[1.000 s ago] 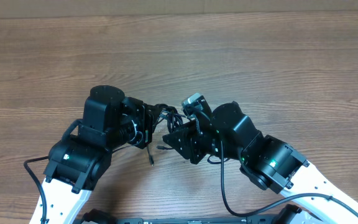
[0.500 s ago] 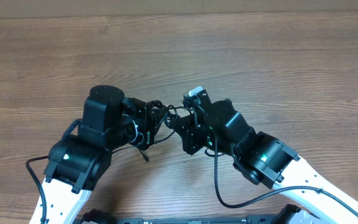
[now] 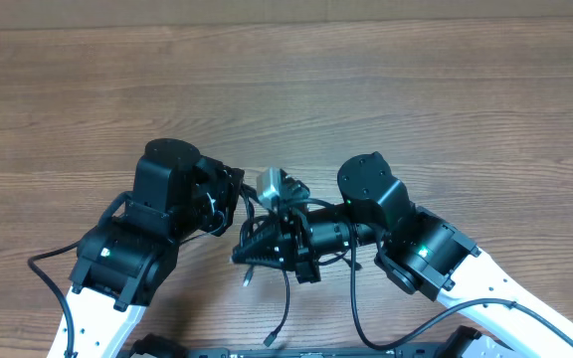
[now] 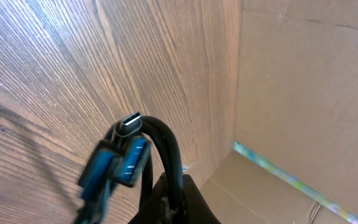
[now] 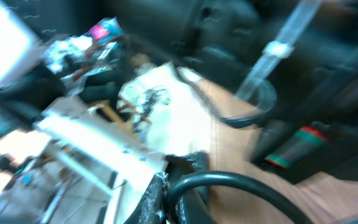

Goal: Untangle cables

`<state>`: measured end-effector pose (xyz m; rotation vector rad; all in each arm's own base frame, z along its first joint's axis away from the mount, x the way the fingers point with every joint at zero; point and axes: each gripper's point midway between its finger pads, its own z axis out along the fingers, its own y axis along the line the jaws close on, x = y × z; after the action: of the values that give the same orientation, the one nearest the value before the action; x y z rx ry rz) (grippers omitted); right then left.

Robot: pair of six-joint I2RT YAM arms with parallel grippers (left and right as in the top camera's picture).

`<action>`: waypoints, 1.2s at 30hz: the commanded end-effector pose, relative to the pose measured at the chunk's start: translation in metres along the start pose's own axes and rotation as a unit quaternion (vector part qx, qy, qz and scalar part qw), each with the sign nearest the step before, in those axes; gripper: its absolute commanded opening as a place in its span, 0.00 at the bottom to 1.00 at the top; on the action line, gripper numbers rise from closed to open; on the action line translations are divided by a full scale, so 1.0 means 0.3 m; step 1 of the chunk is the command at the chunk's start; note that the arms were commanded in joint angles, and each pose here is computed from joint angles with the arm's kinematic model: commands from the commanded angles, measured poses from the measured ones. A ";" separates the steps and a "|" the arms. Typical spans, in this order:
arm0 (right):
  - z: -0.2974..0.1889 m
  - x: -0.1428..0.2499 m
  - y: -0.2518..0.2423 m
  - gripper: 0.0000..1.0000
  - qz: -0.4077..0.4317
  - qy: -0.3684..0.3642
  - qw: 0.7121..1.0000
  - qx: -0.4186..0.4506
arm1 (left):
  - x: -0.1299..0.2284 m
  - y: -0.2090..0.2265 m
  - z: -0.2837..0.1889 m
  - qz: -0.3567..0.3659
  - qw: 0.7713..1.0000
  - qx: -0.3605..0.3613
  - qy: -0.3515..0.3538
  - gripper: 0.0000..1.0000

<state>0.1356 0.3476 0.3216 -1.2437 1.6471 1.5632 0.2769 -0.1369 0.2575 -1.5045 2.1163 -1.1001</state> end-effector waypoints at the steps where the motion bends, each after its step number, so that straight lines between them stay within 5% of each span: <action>1: -0.021 -0.018 0.134 0.04 -0.038 0.003 0.995 -0.092 | -0.009 -0.028 -0.022 0.019 1.000 0.016 -0.015 0.04; 9: -0.044 -0.051 0.222 0.04 -0.097 -0.011 0.982 -0.160 | -0.116 0.044 -0.030 0.020 0.994 -0.028 -0.105 0.04; 16: -0.055 -0.082 0.255 0.04 -0.131 -0.027 0.975 -0.179 | -0.136 0.065 0.013 0.108 0.986 -0.064 -0.112 0.04; 20: -0.075 -0.095 0.214 0.04 -0.099 -0.028 0.982 -0.159 | -0.125 0.079 0.034 0.116 0.985 -0.077 -0.098 0.04; 22: -0.105 -0.113 0.145 0.04 -0.050 -0.034 0.990 -0.124 | -0.122 0.073 0.030 0.141 0.983 -0.075 -0.095 0.11; 29: -0.210 -0.137 -0.033 0.04 0.051 -0.059 0.996 -0.034 | -0.080 -0.055 -0.064 0.280 0.956 0.020 -0.088 0.39; 36: -0.220 -0.151 -0.072 0.04 0.070 -0.073 0.995 -0.006 | -0.021 -0.108 -0.154 0.314 0.943 0.086 -0.066 0.37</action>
<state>0.1842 0.2991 0.3526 -1.0528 1.6698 1.7350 0.2776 -0.1104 0.2968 -0.8276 2.1028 -0.8391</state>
